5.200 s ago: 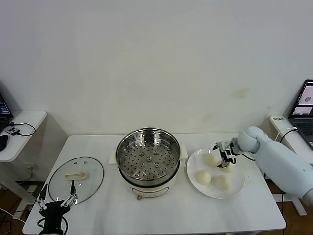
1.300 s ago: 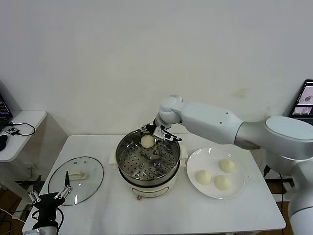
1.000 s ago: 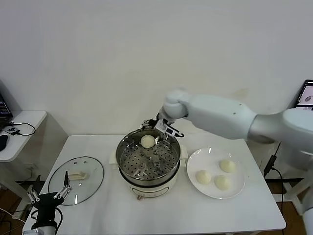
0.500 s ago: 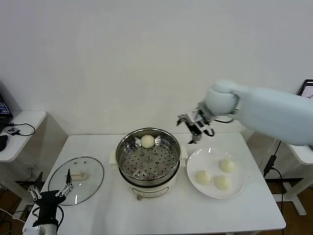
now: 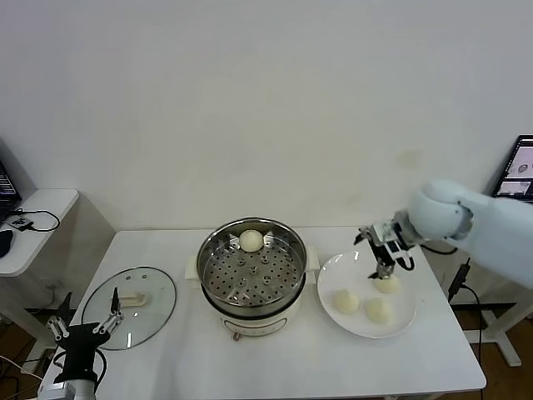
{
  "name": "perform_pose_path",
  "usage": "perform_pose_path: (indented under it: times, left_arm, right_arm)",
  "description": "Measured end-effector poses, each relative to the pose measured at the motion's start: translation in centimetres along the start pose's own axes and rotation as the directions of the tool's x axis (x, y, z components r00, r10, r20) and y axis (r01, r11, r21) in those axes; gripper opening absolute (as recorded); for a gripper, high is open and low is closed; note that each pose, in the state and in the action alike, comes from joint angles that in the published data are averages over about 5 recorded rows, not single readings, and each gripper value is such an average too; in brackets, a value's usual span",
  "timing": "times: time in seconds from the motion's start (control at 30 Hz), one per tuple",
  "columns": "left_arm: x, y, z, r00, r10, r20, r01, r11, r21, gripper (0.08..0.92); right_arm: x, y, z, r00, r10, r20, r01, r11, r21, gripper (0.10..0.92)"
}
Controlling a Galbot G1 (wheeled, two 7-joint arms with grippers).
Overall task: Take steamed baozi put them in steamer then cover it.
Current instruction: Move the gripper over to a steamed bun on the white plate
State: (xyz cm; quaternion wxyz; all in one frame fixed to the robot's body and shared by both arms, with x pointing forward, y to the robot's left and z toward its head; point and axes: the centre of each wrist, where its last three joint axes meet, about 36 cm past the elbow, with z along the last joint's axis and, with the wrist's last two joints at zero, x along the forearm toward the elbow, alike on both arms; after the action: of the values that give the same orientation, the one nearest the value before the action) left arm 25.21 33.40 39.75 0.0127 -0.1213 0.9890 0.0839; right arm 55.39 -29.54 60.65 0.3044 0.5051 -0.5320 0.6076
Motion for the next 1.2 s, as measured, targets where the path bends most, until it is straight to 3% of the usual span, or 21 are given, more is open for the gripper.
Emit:
perform_pose_path:
  times: [0.6,1.03,1.2]
  left_arm:
    - [0.4,0.5,0.3,0.9996,-0.025,-0.015,0.025,1.0,-0.007,0.823]
    - [0.3,0.7,0.5,0.9993,-0.033,-0.016,0.033,0.999,-0.007,0.823]
    - [0.2,0.6,0.6,0.9993,-0.033,-0.017,0.033,0.999,-0.004,0.823]
  right_arm:
    - [-9.9,3.0,1.4,0.997,-0.072,-0.009,0.072,0.997,-0.006,0.823]
    - [-14.4,2.3,-0.3,0.995,-0.096,0.007,0.096,0.995,-0.007,0.821]
    - [-15.5,2.1,-0.7,0.994,-0.105,0.006,0.105,0.994,-0.014,0.779]
